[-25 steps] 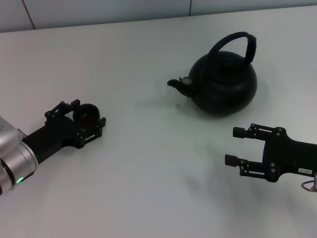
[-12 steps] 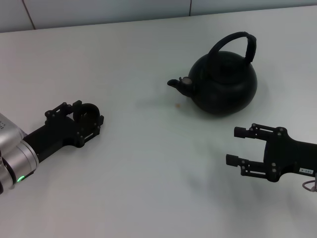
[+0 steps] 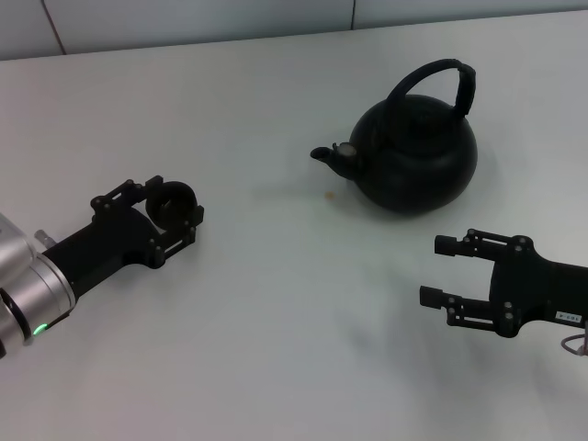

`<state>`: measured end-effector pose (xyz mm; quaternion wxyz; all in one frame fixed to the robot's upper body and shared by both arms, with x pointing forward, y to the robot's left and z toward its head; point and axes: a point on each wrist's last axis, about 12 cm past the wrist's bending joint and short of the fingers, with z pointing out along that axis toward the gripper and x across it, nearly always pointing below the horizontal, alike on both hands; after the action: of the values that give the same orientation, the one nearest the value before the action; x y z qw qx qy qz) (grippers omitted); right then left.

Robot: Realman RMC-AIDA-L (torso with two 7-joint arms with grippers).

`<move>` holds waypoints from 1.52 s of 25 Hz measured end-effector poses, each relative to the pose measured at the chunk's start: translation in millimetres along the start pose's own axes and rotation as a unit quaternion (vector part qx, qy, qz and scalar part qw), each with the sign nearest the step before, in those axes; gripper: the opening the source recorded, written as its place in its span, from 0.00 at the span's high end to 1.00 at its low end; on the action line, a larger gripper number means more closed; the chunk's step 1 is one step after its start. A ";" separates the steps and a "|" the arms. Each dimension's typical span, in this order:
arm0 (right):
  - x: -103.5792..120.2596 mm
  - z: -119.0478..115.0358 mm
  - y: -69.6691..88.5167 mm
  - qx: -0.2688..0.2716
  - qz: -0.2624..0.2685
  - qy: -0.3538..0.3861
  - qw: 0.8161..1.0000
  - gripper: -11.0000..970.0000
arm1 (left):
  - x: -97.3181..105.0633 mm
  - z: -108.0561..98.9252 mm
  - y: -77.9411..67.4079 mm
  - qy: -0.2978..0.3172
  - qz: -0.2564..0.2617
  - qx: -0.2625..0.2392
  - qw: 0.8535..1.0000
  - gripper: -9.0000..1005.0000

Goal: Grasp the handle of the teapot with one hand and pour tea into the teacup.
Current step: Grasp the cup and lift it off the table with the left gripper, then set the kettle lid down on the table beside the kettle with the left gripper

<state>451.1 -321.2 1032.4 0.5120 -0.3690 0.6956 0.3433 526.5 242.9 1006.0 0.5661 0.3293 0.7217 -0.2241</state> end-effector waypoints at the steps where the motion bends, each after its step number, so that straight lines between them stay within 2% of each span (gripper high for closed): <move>1: 0.0 0.0 0.0 0.000 0.000 0.000 1.000 0.25 | -1.1 0.7 -0.4 -0.003 0.001 0.003 1.000 0.31; 15: 0.0 0.0 0.0 0.000 -0.001 0.000 1.000 0.25 | -26.7 37.4 -13.8 -0.012 0.031 0.076 0.997 0.31; 23: 0.0 0.1 0.2 -0.001 -0.002 -0.001 1.000 0.25 | -34.5 56.4 -21.7 0.002 0.034 0.093 0.995 0.30; 38: 0.2 0.4 0.4 0.000 -0.003 -0.001 1.000 0.25 | -29.4 61.5 -27.0 0.025 0.043 0.084 0.995 0.27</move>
<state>450.9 -320.6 1032.2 0.5132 -0.3710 0.6941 0.3424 552.2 175.2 1017.1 0.5277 0.4118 0.6992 -0.2511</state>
